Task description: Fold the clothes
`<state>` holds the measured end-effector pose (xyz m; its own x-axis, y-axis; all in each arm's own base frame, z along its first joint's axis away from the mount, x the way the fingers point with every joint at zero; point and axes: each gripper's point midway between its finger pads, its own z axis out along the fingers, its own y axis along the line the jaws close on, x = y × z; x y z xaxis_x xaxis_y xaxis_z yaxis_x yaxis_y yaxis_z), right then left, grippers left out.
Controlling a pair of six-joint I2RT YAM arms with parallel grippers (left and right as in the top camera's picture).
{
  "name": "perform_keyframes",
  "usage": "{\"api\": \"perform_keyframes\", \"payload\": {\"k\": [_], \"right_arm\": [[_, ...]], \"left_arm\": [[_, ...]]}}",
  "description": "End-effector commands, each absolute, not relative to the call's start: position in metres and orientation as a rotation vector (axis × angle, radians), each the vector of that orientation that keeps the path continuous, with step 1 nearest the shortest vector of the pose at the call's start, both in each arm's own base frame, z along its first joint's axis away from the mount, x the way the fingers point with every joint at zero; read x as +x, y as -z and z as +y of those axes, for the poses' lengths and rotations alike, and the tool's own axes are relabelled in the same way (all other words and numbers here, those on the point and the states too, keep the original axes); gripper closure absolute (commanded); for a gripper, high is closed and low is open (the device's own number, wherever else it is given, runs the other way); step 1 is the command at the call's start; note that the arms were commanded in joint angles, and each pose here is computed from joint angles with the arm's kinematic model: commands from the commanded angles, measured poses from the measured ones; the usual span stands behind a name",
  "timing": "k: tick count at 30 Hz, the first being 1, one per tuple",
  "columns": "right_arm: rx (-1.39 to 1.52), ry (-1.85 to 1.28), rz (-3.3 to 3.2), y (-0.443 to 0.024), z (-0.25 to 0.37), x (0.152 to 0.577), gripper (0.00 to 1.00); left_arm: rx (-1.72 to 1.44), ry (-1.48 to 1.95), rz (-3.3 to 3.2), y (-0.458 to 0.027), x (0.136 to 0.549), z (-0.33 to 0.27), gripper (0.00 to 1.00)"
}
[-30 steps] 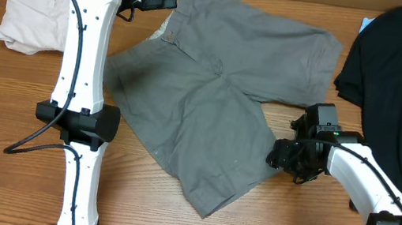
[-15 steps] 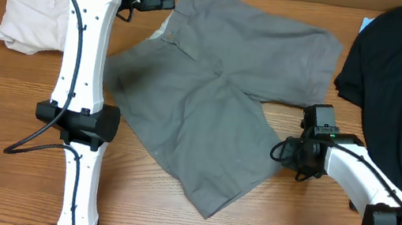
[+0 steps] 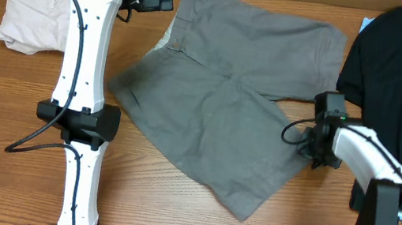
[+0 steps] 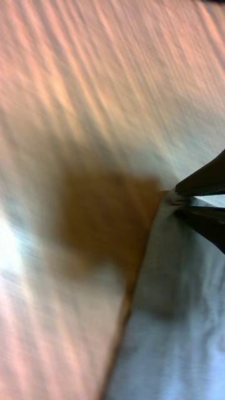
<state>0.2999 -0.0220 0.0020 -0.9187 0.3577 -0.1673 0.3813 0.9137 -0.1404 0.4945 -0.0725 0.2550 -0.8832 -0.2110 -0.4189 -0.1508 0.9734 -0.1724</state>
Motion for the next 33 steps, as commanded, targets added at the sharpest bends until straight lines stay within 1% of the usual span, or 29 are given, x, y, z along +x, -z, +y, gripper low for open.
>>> {"api": "perform_keyframes", "payload": {"k": [1,3,4,7,8,9,10,11,12,13,14,15,17,19,20,25,28,29,31,33], "right_arm": [[0.685,0.33,2.874,-0.001,-0.056,0.325,0.9],[0.7,0.289,2.87,0.0,-0.063,0.336,0.9],[0.702,0.253,2.863,-0.003,-0.069,0.348,0.9],[0.723,0.185,2.821,-0.02,-0.077,0.368,0.9],[0.69,0.133,2.811,-0.03,-0.076,0.379,0.9],[0.659,0.101,2.808,-0.038,-0.074,0.386,0.89],[0.614,0.063,2.81,-0.048,-0.071,0.393,0.85],[0.579,0.033,2.815,-0.058,-0.067,0.398,0.79],[0.554,0.002,2.822,-0.073,-0.064,0.402,0.59],[0.529,-0.029,2.828,-0.086,-0.06,0.405,0.33],[0.523,-0.04,2.829,-0.092,-0.058,0.406,0.26],[0.514,-0.092,2.824,-0.119,-0.053,0.411,0.12],[0.444,-0.162,2.825,-0.148,-0.044,0.414,0.02],[0.427,-0.185,2.818,-0.17,-0.041,0.414,0.01],[0.425,-0.186,2.818,-0.174,-0.04,0.413,0.01],[0.386,-0.192,2.843,-0.175,-0.028,0.41,0.01],[0.346,-0.197,2.847,-0.175,-0.016,0.411,0.01],[0.337,-0.198,2.847,-0.175,-0.014,0.411,0.01],[0.324,-0.2,2.846,-0.175,-0.01,0.412,0.01],[0.318,-0.202,2.848,-0.175,-0.008,0.412,0.01]], "left_arm": [[-0.2,0.13,2.743,-0.224,0.501,-0.07,0.0],[-0.202,0.123,2.769,-0.213,0.503,-0.071,0.0],[-0.201,0.112,2.792,-0.203,0.504,-0.07,0.0],[-0.16,0.097,2.833,-0.184,0.506,-0.071,0.0],[-0.139,0.089,2.855,-0.174,0.507,-0.071,0.0],[-0.121,0.087,2.876,-0.164,0.508,-0.073,0.0],[-0.108,0.089,2.89,-0.157,0.509,-0.074,0.0],[-0.087,0.086,2.913,-0.145,0.511,-0.075,0.0],[-0.082,0.083,2.929,-0.133,0.513,-0.075,0.0],[-0.058,0.091,2.944,-0.121,0.516,-0.077,0.0],[-0.046,0.1,2.952,-0.115,0.517,-0.079,0.0],[0.001,0.145,2.964,-0.102,0.521,-0.085,0.0],[0.079,0.223,3.005,-0.071,0.523,-0.096,0.02],[0.107,0.233,3.048,-0.048,0.52,-0.097,0.03],[0.134,0.244,3.053,-0.044,0.52,-0.099,0.04],[0.22,0.267,3.092,-0.019,0.515,-0.101,0.1],[0.255,0.302,3.138,0.001,0.508,-0.104,0.21],[0.252,0.303,3.155,0.006,0.505,-0.104,0.29],[0.245,0.302,3.19,0.016,0.499,-0.103,0.38],[0.241,0.302,3.228,0.022,0.492,-0.102,0.37]]}}
